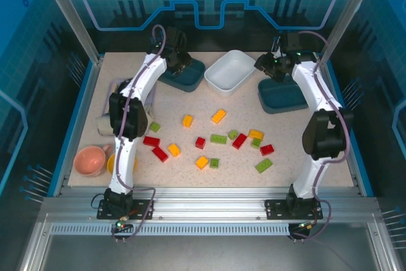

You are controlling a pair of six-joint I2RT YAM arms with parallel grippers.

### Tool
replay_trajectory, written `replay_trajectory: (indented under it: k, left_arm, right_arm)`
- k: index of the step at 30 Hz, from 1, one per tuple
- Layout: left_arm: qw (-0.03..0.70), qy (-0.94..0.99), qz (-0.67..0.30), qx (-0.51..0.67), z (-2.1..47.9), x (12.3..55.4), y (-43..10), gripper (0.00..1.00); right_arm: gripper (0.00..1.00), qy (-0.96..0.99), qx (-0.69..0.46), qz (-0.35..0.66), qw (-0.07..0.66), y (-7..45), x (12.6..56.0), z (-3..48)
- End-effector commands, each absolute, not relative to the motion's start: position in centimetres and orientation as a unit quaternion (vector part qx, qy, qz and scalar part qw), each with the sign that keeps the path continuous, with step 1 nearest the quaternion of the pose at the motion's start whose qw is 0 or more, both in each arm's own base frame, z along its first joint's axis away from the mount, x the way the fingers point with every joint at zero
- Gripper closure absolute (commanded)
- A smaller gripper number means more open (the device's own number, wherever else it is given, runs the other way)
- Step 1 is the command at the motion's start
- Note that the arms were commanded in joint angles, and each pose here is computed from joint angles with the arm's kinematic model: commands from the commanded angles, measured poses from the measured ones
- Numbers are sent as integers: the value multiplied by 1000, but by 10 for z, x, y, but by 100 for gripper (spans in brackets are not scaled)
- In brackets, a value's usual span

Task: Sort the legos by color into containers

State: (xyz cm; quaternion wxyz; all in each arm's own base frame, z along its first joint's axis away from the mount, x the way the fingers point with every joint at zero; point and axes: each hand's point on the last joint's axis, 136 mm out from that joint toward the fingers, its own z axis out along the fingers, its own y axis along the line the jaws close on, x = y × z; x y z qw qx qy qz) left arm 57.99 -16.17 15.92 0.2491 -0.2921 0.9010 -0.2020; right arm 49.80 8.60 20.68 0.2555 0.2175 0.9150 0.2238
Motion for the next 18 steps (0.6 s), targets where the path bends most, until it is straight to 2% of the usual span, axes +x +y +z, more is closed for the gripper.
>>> replay_trajectory:
  k: [1,7,18]
  left_arm:
    - [222,904,-218,-293,139,590,-165,59]
    - [186,911,-218,-296,106,589,-161,71]
    - [119,942,-179,-259,84,532,-152,77]
  right_arm:
    - [50,921,212,242,219,116,506,195]
    - [58,931,233,209,185,136,523,164]
    - [56,937,278,161,134,146,526,108]
